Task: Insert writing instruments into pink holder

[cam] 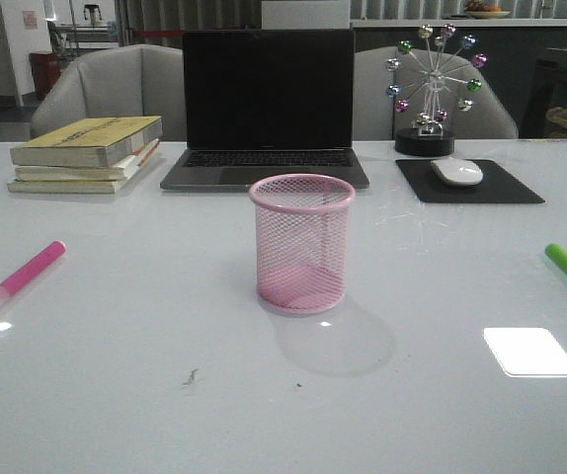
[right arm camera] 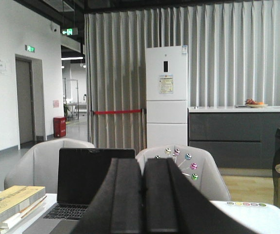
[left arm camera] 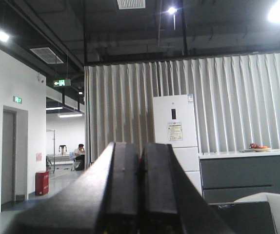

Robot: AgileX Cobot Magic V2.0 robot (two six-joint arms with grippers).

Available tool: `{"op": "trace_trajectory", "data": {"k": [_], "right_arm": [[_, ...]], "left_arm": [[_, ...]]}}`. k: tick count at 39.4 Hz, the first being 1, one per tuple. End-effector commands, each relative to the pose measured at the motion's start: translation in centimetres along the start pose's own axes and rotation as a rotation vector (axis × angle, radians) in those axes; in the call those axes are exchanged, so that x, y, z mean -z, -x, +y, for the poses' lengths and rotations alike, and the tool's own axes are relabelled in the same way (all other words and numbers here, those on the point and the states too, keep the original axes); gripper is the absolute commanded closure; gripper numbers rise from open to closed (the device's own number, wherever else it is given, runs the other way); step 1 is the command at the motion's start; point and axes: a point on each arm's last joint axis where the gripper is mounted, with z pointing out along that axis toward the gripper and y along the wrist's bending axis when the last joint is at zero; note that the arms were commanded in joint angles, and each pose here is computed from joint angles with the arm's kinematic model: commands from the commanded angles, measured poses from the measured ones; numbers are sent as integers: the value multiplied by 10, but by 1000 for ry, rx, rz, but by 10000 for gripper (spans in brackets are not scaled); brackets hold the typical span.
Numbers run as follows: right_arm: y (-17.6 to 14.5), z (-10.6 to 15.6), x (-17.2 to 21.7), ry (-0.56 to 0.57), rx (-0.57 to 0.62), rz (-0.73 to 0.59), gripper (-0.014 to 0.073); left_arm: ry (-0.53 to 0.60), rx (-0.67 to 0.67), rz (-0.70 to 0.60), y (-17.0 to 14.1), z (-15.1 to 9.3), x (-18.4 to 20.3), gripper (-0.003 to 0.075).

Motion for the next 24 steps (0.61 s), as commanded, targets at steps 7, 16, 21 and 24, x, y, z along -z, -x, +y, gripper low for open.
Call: {"op": "trace_trajectory", "data": {"k": [7,16,21,24], "right_arm": [[29,2,-50,-4,10,50,545],[-8,0,-96,-23,9,338,545],[-29,-2,-111,-31,9,458,545],[-44,-4,-121,-37,8,526,545]], "left_arm": [[-4,12,164,2,0,-59,629],[-10,11,453,-43,-1,-87,628],[-13,11,561,-66,-2,-99,628],[-15,11,625,-80,-2,-106,626]]}}
